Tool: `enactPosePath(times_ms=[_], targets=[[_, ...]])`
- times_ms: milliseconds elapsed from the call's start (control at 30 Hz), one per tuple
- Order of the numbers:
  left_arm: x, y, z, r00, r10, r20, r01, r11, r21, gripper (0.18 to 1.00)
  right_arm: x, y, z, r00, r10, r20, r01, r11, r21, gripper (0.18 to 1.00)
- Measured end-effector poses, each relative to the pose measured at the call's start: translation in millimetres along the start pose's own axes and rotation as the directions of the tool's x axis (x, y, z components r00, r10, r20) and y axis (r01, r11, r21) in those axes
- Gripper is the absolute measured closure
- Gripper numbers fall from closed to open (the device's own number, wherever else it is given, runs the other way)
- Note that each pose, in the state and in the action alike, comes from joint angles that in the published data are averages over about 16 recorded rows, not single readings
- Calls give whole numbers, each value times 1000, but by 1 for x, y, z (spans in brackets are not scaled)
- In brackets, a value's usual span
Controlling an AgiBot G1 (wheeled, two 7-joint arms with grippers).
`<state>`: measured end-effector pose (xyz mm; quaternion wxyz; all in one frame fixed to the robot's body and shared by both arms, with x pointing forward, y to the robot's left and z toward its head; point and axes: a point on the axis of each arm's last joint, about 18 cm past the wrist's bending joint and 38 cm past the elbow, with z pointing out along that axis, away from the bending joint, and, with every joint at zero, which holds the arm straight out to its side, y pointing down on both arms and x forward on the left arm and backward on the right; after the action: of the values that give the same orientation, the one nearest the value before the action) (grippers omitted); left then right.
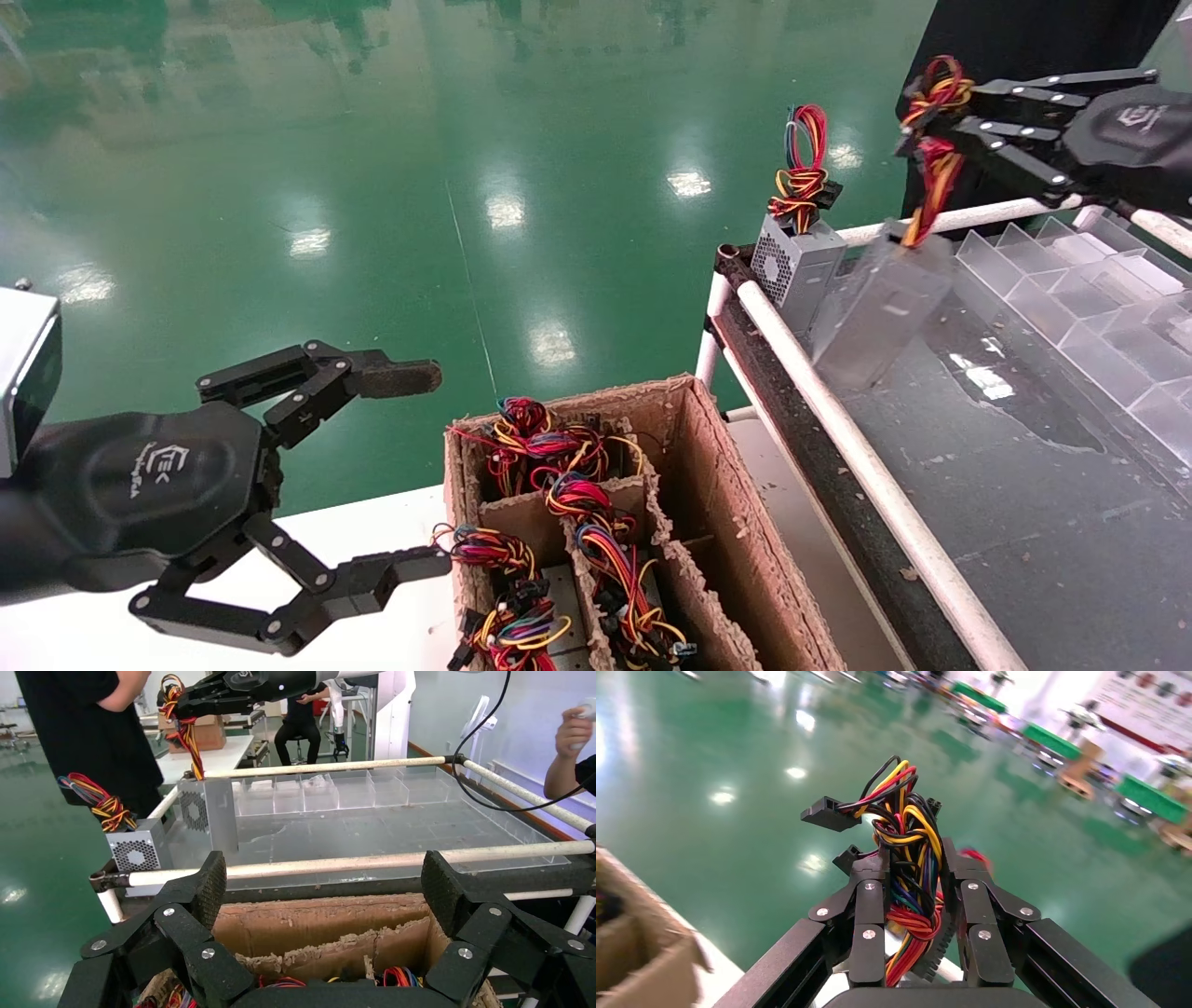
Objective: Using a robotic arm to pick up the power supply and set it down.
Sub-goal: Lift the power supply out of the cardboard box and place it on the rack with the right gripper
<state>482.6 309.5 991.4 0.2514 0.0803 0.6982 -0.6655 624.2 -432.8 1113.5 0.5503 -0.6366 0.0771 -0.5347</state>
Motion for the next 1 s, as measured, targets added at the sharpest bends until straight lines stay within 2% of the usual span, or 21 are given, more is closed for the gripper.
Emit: enactPosePath(times_ms=[233, 567, 767, 1000], targets=[[0, 0, 0, 1000, 0, 0, 0, 1000, 0, 184, 18, 21, 5, 992, 0, -123, -10, 997, -79, 853], [0, 0, 0, 1000, 0, 0, 0, 1000, 0, 184, 34, 43, 35, 962, -30, -273, -22, 982, -188, 853], [0, 0, 0, 1000, 0, 0, 0, 1000, 0, 184, 36, 46, 52, 949, -52, -310, -20, 974, -225, 853], [0, 0, 0, 1000, 0, 0, 0, 1000, 0, 184, 32, 45, 65, 950, -68, -306, -8, 971, -240, 853]])
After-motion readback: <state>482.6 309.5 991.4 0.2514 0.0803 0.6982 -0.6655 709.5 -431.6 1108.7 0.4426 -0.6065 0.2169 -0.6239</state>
